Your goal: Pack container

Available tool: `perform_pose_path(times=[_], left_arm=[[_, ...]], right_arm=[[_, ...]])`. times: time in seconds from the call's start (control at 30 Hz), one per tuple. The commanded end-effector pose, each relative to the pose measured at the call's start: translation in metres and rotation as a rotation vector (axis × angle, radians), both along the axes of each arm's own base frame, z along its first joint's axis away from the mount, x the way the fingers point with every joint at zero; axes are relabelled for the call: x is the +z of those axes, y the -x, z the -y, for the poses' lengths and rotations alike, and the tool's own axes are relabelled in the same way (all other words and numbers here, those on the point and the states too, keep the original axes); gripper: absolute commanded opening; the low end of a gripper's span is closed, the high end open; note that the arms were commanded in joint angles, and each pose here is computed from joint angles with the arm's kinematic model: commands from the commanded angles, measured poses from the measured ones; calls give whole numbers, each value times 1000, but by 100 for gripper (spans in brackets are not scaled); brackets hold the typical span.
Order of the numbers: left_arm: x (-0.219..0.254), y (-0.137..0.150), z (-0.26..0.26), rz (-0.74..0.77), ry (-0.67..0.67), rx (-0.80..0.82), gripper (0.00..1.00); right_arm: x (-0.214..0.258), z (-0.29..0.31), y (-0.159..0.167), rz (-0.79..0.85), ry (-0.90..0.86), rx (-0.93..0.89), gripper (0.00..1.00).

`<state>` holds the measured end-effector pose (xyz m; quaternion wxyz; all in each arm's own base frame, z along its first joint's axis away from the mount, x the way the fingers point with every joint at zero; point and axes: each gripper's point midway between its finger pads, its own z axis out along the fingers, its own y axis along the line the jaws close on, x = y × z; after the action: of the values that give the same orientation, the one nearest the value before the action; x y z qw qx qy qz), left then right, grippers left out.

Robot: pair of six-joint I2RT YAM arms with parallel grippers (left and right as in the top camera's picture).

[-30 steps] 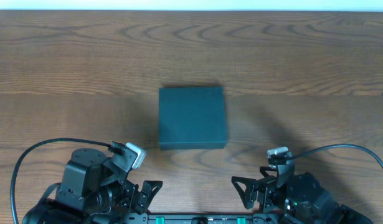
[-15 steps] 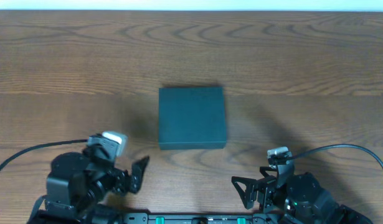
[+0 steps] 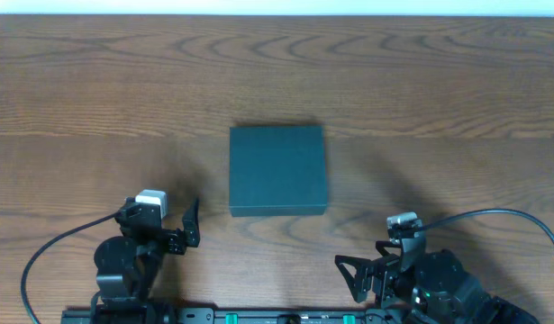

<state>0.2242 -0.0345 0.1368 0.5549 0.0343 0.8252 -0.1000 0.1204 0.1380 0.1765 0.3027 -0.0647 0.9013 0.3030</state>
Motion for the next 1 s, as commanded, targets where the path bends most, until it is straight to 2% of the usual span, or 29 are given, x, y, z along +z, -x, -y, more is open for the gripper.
perform_pose_path(times=[0.0,0.13,0.97], left_arm=[[-10,-4,-3,17,37,29,95],[-18,-10,-3,59,86,46,95],[-3,-9,-3,130,86,45,95]], right_arm=[[6,-1,2,7,-17,7,99],[6,-1,2,7,-17,7,99],[6,-1,2,7,-17,8,99]])
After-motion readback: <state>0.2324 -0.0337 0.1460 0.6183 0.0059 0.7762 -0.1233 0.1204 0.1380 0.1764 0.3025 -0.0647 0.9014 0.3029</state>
